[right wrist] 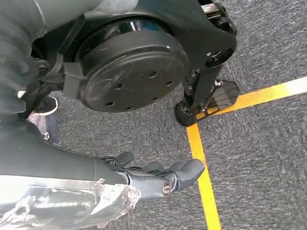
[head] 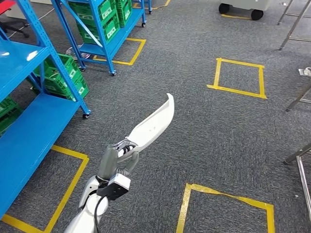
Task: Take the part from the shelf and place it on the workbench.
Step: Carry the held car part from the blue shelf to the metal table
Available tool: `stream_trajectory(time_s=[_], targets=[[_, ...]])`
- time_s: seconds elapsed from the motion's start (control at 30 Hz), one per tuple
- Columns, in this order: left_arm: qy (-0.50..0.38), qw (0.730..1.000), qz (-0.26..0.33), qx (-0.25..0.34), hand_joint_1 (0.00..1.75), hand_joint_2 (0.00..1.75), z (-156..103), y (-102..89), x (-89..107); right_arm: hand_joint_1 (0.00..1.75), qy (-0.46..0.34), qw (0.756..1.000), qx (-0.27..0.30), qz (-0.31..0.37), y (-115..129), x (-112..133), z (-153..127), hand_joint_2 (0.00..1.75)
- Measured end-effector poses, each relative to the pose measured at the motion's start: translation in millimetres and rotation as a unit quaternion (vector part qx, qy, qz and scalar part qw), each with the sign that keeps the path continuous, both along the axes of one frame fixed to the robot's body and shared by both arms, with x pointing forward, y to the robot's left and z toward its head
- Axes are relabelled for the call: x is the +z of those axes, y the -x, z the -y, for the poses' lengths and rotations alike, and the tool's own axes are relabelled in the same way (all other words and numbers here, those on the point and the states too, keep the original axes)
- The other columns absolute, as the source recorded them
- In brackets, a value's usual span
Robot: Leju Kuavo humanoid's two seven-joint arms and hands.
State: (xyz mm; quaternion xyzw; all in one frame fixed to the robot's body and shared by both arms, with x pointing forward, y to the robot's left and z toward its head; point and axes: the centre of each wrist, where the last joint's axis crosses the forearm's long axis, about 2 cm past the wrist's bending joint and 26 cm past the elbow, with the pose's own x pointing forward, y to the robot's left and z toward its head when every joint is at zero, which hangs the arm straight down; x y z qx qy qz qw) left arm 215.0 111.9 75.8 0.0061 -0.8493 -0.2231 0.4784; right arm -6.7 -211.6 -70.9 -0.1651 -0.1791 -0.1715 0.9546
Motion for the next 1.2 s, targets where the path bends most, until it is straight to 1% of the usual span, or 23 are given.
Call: stream_trajectory(time_s=[0.17,0.6,0.9,1.2], targets=[[0.004,1.0,-0.001,0.0,1.75,1.75,-0.4,0.3,-0.4,0.0,0.001,1.0,0.011,0.008,-1.9,3.5,-1.4,1.75],[0.005,1.0,-0.001,0.003,1.75,1.75,-1.3,0.5,-0.3,0.0,0.003,0.999,0.029,0.027,-5.3,3.5,-0.9,1.75],[0.006,1.0,0.003,0.004,1.75,1.75,-0.7,-0.7,1.9,0.0,0.003,0.999,0.03,0.03,-6.2,3.3,-0.4,1.75],[0.004,1.0,0.001,0.005,1.75,1.75,-3.0,0.3,0.1,0.0,0.003,0.999,0.03,0.03,-6.7,3.2,-0.1,1.75]])
